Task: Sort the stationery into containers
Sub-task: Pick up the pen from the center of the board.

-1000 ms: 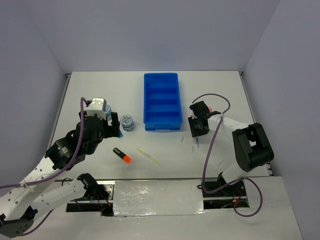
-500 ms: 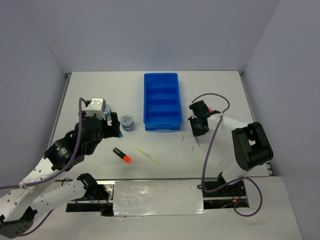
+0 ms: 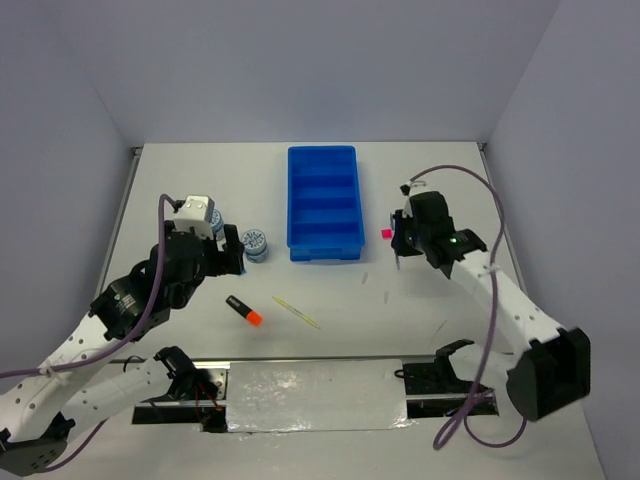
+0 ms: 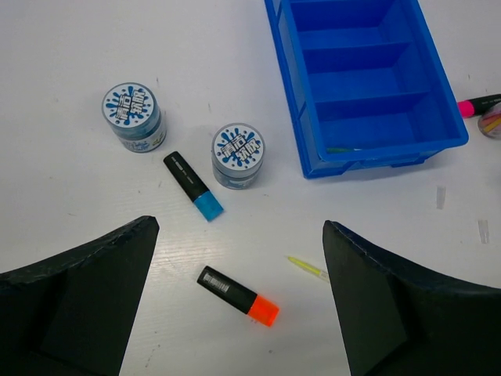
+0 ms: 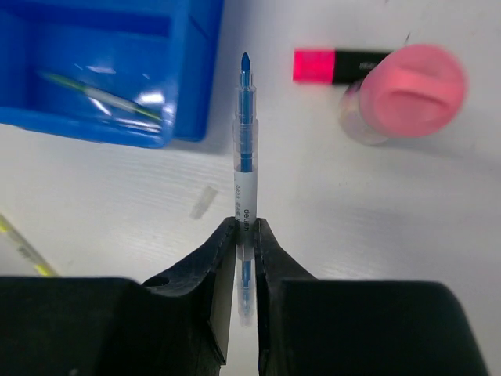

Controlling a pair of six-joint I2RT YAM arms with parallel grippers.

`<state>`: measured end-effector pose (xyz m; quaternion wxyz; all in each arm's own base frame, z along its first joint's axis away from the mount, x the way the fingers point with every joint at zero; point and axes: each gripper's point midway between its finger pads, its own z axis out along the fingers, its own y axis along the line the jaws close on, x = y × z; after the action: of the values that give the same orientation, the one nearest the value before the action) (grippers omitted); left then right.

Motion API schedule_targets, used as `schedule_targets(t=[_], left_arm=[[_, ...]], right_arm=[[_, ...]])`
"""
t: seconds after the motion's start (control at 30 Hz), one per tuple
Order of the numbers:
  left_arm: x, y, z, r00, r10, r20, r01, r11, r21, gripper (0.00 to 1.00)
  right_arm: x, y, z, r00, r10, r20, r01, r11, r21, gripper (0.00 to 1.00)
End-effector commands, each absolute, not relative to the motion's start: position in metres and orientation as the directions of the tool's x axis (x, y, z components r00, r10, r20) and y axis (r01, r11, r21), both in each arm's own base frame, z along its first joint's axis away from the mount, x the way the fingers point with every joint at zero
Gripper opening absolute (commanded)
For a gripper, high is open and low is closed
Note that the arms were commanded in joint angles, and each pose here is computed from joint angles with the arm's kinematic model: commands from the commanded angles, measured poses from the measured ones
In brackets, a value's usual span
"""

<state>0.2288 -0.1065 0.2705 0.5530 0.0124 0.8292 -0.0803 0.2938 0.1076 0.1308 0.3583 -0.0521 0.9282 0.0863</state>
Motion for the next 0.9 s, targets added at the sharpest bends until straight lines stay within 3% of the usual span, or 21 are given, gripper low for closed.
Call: schedule_targets(t=[0.0, 0.3, 0.47, 0.67, 0.87], left_arm=[[0.234, -0.117, 0.277, -0.381, -0.105, -0.919, 0.126, 0.978, -0.164, 0.99], [0.255, -0.187, 0.237, -0.568, -0.171, -0.805, 0.138, 0.944, -0.299, 0.98], [0.254, -0.273, 0.197, -0.664, -0.04, -0.747, 0.19, 0.956, -0.221, 0.95], [0.257, -0.37, 0.152, -0.742, 0.004, -0.671, 0.203, 0.955, -0.218, 0.85], [0.251, -0.442, 0.125, -0.766, 0.047, -0.641, 0.252, 0.939, -0.232, 0.7]], right_arm=[[0.285, 0.11, 0.177, -0.671, 0.013, -0.741, -0.167, 0.971, 0.169, 0.0], [0.253, 0.089, 0.237, -0.521, 0.128, -0.844, -0.117, 0.968, 0.22, 0.0], [0.237, 0.067, 0.25, -0.467, 0.166, -0.869, -0.04, 0.977, 0.208, 0.0], [0.22, 0.038, 0.278, -0.362, 0.23, -0.903, 0.072, 0.973, 0.219, 0.0], [0.202, 0.029, 0.304, -0.304, 0.228, -0.925, 0.059, 0.974, 0.221, 0.0]])
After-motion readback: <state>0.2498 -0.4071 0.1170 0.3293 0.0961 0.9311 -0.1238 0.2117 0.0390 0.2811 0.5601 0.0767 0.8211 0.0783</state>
